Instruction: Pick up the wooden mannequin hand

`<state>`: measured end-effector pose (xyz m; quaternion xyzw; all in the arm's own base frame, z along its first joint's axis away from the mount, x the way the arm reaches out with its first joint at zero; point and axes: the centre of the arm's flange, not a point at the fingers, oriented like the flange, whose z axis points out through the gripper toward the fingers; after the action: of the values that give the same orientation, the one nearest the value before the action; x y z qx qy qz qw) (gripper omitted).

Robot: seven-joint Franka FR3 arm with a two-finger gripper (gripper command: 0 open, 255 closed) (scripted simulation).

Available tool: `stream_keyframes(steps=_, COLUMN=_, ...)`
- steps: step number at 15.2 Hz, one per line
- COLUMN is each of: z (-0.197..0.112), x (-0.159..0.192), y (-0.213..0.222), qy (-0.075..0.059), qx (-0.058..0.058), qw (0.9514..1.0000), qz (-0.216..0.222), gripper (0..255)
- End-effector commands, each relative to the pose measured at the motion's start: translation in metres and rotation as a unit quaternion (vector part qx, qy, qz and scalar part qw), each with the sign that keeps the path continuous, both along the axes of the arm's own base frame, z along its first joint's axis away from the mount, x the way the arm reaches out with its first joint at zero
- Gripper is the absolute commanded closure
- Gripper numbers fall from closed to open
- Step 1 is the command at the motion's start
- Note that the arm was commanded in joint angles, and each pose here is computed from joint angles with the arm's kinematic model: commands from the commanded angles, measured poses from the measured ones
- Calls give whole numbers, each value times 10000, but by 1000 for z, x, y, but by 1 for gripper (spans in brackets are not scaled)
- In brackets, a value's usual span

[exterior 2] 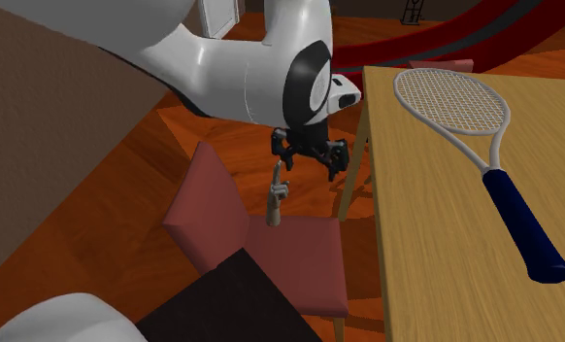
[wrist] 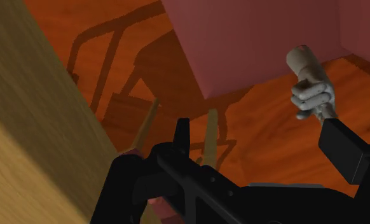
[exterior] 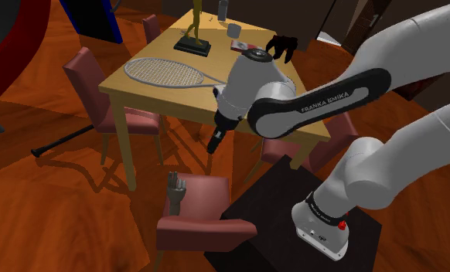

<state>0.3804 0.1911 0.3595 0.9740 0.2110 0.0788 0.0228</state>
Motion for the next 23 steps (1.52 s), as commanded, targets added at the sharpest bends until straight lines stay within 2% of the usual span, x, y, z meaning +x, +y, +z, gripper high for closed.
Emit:
stream_keyframes(steps=1, z=-18, x=2, y=18, qy=-67, qx=-20, qw=9997, qz=213, gripper=0)
stream_keyframes(steps=7, z=-77, x=5, y=71, qy=-240, qx=-108, qw=9962, qz=826, gripper=0)
stream_keyframes(steps=13, z=-136, x=3, y=123, qy=-411, qx=-195, qw=9886, qz=1436, gripper=0)
stream_keyframes(steps=21, z=-179, x=3, y=125, qy=-418, qx=-199, qw=9882, qz=1461, gripper=0)
stream_keyframes(steps=23, z=-179, x=3, y=125, qy=-418, qx=-199, qw=9882, qz=1462, gripper=0)
